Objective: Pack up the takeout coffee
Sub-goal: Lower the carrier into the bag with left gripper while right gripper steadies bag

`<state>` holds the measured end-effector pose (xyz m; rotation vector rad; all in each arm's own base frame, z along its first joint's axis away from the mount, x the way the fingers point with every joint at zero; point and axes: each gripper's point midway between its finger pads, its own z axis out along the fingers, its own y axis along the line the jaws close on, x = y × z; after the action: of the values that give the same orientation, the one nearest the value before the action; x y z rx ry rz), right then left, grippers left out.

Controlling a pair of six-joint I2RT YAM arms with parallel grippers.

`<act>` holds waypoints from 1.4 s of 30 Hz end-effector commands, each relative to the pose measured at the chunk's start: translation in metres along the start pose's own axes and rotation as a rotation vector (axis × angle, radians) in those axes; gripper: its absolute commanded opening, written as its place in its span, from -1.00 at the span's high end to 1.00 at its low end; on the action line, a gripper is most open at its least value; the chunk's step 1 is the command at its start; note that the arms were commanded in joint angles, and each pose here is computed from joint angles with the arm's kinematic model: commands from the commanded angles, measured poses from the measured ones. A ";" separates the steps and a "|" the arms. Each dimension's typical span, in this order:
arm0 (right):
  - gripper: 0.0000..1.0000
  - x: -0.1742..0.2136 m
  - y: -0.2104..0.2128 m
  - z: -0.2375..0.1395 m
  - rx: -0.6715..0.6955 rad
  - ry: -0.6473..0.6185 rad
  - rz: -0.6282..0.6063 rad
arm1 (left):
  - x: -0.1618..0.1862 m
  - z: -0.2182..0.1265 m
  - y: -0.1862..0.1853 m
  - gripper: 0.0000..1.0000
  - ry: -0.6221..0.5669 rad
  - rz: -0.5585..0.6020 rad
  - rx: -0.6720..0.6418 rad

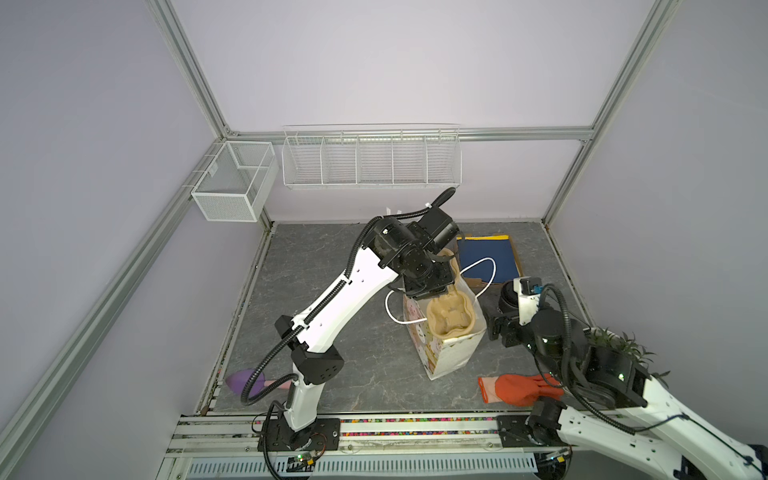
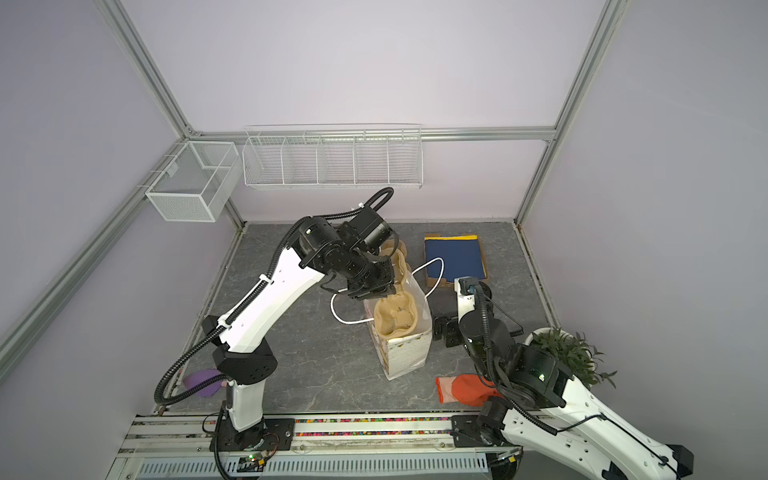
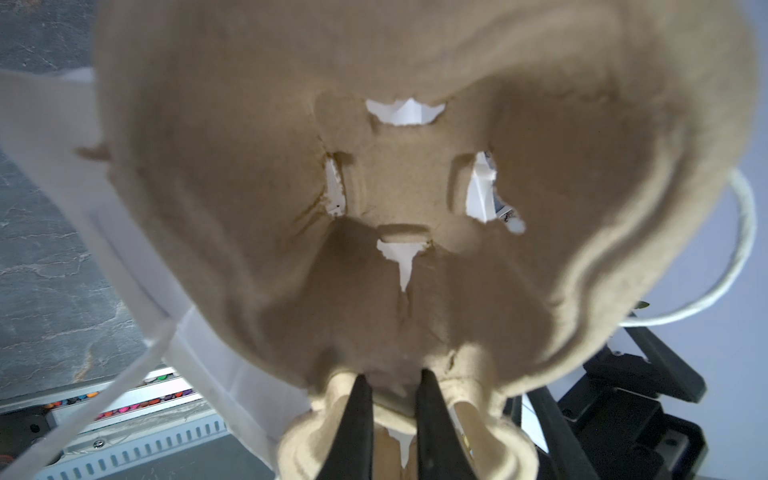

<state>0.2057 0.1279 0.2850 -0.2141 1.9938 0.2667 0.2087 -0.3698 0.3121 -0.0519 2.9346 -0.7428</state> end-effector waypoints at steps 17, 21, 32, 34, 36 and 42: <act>-0.92 0.010 0.055 0.010 -0.281 0.009 0.042 | 0.005 0.006 0.052 1.00 0.105 -0.082 -0.185; -0.96 0.011 0.062 0.010 -0.318 0.017 0.065 | 0.004 0.006 0.056 1.00 0.108 -0.081 -0.192; -0.98 0.006 0.070 0.002 -0.394 -0.013 0.158 | -0.006 0.001 0.061 1.00 0.107 -0.091 -0.175; -0.98 0.001 0.066 -0.004 -0.398 -0.041 0.165 | -0.008 -0.001 0.062 1.00 0.107 -0.091 -0.171; -0.98 -0.003 0.064 -0.008 -0.396 -0.056 0.159 | -0.010 -0.003 0.064 1.00 0.105 -0.099 -0.171; -0.99 0.000 0.036 -0.003 -0.255 -0.086 0.155 | -0.015 -0.011 0.058 1.00 0.087 -0.110 -0.130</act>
<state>0.1863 0.1754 0.2942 -0.2646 1.8962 0.6977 0.2428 -0.3407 0.2910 -0.1735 3.0057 -0.6841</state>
